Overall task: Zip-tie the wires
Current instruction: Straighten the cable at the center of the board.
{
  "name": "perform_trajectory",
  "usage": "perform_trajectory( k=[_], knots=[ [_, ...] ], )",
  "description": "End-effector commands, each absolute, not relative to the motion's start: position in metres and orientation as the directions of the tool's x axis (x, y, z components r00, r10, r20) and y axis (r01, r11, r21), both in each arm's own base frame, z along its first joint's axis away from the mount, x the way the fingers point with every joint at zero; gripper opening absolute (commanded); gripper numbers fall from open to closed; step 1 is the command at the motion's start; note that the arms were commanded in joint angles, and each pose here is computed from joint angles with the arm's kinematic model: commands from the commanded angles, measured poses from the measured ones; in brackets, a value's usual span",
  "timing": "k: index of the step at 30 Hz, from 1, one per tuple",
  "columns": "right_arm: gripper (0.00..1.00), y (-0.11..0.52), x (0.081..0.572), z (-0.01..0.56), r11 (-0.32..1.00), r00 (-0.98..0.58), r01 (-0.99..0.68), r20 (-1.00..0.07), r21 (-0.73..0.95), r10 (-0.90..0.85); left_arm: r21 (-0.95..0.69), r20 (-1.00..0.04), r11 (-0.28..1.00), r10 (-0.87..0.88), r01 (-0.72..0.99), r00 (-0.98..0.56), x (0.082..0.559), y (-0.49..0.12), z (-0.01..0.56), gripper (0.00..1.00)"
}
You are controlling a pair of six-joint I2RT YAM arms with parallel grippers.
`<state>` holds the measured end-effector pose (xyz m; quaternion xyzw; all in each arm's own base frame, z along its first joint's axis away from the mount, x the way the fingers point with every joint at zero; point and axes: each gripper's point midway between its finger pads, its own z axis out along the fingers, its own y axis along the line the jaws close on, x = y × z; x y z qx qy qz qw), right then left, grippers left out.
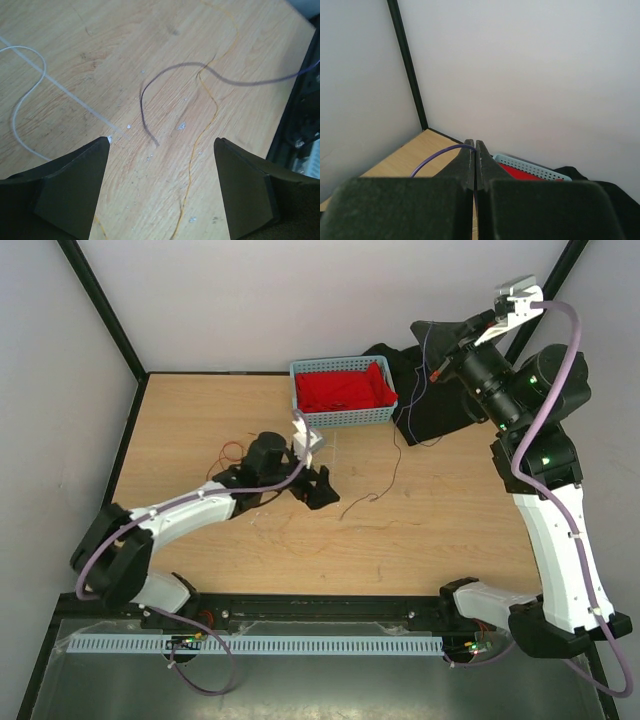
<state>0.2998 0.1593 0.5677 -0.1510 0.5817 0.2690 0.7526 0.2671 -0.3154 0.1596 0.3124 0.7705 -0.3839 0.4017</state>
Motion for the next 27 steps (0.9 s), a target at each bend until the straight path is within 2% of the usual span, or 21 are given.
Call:
perform_trajectory(
  k=[1,9,17,27],
  knots=[
    [0.0,0.153,0.284,0.592,0.809,0.251,-0.585,-0.933,0.066,0.258,-0.174,-0.905,0.45,0.278,0.876,-0.323,0.275,-0.338,0.154,0.87],
    [0.0,0.154,0.276,0.599,0.796,0.261,-0.602,-0.927,0.063,0.27,-0.198,-0.854,0.439,0.361,0.876,-0.374,0.281,-0.375,0.107,0.86],
    [0.0,0.155,0.273,0.599,0.789,0.257,-0.611,-0.926,0.066,0.276,-0.158,-0.871,0.394,0.377,0.905,-0.316,0.289,-0.419,0.1,0.87],
    [0.0,0.15,0.267,0.6,0.799,0.271,-0.598,-0.923,0.06,0.273,-0.184,-0.879,0.309,0.373,0.933,-0.297,0.283,-0.458,0.092,0.84]
  ],
)
